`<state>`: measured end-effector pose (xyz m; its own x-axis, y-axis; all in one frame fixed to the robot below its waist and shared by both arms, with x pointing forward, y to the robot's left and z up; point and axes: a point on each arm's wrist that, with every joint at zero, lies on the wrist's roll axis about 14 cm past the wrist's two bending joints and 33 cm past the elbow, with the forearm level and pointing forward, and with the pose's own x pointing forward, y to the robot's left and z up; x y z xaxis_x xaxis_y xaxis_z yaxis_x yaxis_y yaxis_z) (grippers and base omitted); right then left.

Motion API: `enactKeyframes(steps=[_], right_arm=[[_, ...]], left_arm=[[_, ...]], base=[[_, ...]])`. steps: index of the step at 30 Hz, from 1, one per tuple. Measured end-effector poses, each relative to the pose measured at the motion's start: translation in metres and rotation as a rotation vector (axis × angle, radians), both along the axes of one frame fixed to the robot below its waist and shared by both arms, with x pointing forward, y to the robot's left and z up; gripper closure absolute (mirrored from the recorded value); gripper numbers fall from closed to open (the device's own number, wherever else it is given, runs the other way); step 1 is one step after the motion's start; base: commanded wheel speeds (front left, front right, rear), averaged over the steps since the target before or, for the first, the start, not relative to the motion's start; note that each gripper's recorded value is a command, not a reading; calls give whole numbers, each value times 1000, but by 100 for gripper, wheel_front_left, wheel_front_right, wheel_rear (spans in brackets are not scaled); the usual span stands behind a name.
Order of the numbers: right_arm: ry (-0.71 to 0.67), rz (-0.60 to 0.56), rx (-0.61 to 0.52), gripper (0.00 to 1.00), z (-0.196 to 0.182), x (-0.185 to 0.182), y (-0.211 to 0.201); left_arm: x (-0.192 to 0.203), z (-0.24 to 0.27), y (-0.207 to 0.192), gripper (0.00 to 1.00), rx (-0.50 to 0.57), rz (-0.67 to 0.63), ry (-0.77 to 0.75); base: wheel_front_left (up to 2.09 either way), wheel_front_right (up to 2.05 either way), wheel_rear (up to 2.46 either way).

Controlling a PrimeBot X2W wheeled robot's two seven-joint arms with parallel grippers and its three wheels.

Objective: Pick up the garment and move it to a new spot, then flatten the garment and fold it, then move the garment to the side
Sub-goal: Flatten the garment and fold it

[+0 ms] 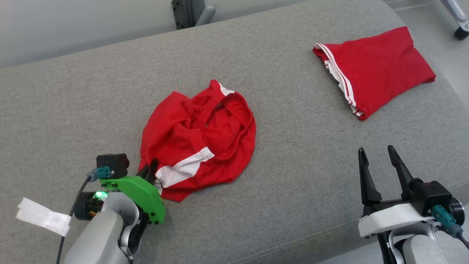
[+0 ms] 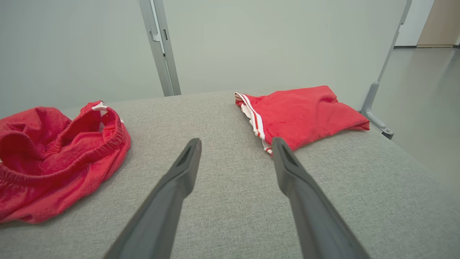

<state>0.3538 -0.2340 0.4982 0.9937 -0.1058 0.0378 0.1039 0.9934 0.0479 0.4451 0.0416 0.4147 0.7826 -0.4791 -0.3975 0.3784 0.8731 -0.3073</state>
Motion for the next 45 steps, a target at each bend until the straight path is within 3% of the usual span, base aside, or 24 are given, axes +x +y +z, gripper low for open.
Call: enactKeyframes(steps=[1, 2, 3, 12, 18, 20, 30, 35, 41, 42, 43, 44, 45], right_arm=[[3, 8, 2, 0, -1, 3, 2], [3, 8, 2, 0, -1, 3, 2], [3, 10, 2, 0, -1, 4, 3], [1, 20, 4, 0, -1, 7, 6], [3, 31, 22, 0, -3, 8, 10], [5, 36, 28, 0, -4, 8, 12], [12, -10, 47, 0, -6, 1, -1], [17, -31, 61, 0, -8, -4, -6], [18, -65, 67, 0, -8, -10, -16], [20, -67, 67, 0, -9, -10, -17], [23, -68, 67, 0, -10, -10, -17], [24, -70, 67, 0, -10, -10, -18], [25, -72, 67, 0, -10, -9, -18]], left_arm=[[-7, -12, 4, 39, 10, 0, 33], [-7, -12, 4, 39, 10, 0, 33], [-10, -15, 3, 0, 9, -5, 42], [-7, 18, 7, 0, 126, -116, -108], [-26, 76, -37, 0, 110, -296, -218], [-43, 93, -64, 0, 124, -418, -239], [-63, 70, -98, 0, 455, -758, -242], [-48, 55, -90, 0, 570, -791, -199], [-35, 30, -74, 0, 636, -774, -114], [-33, 25, -70, 26, 647, -766, -96], [-31, 20, -66, 65, 656, -759, -81], [-30, 17, -63, 86, 661, -752, -68], [-29, 14, -60, 100, 661, -742, -52]], base=[[0, 0, 0], [0, 0, 0], [0, 0, 0], [0, 0, 0], [0, 0, 0], [0, 0, 0], [0, 0, 0], [0, 0, 0], [0, 0, 0], [0, 0, 0], [0, 0, 0], [0, 0, 0], [0, 0, 0]])
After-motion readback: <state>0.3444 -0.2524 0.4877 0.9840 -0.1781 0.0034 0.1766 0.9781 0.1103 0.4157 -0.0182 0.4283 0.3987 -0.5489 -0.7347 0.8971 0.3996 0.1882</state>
